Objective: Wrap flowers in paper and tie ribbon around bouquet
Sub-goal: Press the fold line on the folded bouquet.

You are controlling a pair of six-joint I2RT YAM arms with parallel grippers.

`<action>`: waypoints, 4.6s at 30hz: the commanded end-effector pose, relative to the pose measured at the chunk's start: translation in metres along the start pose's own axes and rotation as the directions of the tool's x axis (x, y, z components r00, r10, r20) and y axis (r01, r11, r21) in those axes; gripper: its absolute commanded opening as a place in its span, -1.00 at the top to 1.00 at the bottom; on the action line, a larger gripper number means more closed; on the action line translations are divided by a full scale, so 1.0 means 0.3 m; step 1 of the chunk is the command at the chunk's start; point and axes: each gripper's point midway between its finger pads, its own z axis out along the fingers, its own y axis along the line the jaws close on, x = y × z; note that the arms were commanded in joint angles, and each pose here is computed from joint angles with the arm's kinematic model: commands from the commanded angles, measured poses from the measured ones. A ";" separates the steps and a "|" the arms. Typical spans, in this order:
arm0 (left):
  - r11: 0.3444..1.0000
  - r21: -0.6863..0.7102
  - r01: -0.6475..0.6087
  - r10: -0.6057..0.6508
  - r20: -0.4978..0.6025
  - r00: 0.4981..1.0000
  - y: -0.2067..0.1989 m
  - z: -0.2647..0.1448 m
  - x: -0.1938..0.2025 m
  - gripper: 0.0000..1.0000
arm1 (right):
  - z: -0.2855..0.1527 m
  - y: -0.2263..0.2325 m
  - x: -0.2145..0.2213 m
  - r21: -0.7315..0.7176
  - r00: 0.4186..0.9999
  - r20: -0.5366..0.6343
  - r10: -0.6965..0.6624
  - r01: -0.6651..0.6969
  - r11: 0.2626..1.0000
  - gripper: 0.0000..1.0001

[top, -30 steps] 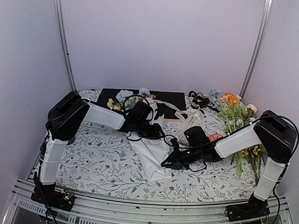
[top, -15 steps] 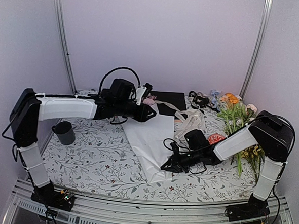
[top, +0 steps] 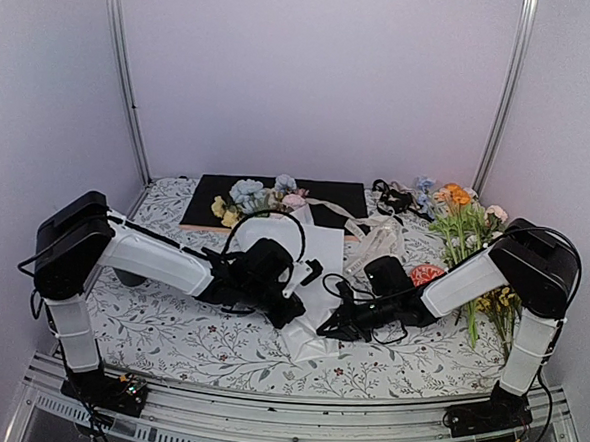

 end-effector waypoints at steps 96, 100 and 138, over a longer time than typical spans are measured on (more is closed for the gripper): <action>0.700 0.519 -0.491 0.550 0.045 0.834 -0.705 -0.200 0.158 0.25 | 0.130 -0.098 -0.377 0.182 0.981 -0.020 -0.191 0.191 0.965 0.56; 0.750 0.460 -0.474 0.475 0.124 0.871 -0.629 -0.249 0.059 0.34 | 0.126 -0.093 -0.381 0.185 0.982 -0.012 -0.188 0.187 0.965 0.55; 0.903 0.226 -0.365 0.414 -0.237 0.879 -0.325 0.137 0.298 0.13 | -0.240 0.037 -0.131 0.196 0.977 -0.019 -0.211 0.210 0.958 -0.26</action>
